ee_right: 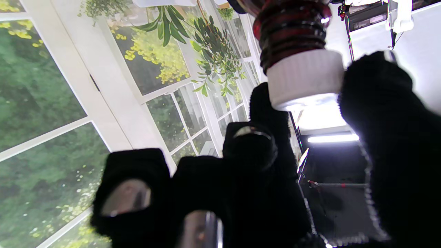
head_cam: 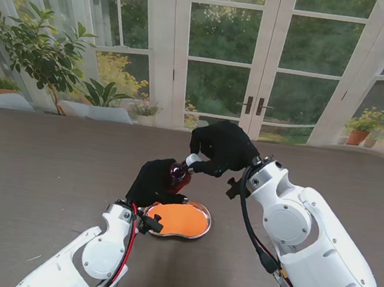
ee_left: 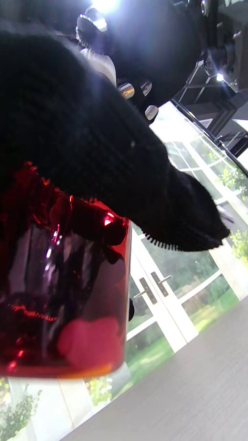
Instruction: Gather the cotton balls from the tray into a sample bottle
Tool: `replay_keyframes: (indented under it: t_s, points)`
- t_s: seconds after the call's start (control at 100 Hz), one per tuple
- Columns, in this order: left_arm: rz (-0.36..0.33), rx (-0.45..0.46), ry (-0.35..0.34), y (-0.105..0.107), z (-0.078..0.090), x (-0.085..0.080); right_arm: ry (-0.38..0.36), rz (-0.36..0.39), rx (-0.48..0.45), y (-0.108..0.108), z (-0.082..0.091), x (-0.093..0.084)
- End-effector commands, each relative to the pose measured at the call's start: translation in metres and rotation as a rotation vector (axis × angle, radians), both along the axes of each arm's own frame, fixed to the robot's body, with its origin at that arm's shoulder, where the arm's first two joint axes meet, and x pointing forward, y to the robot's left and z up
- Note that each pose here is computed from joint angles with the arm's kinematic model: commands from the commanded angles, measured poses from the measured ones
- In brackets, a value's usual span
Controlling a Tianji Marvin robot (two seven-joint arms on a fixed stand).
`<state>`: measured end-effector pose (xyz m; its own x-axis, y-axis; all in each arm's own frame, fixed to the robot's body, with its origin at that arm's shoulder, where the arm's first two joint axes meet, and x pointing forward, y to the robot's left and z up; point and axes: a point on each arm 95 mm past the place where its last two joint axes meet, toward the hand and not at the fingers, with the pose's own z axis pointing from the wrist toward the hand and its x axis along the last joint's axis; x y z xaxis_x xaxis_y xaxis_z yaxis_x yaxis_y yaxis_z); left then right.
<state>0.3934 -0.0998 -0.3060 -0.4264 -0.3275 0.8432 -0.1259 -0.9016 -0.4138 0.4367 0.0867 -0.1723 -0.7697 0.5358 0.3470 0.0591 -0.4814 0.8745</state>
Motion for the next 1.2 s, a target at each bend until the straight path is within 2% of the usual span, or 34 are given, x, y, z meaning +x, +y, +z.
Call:
replay_keyframes:
  t_s: [0.0,1.19]
  points:
    - [-0.02,-0.001,-0.004,-0.0028,0.0026,-0.0001,0.009,0.008,-0.025,0.0018,-0.0057,-0.0005]
    - [-0.023,-0.001,-0.005,-0.0023,0.0042,0.0001,0.007,-0.013,-0.074,-0.0057,-0.0092,0.0067]
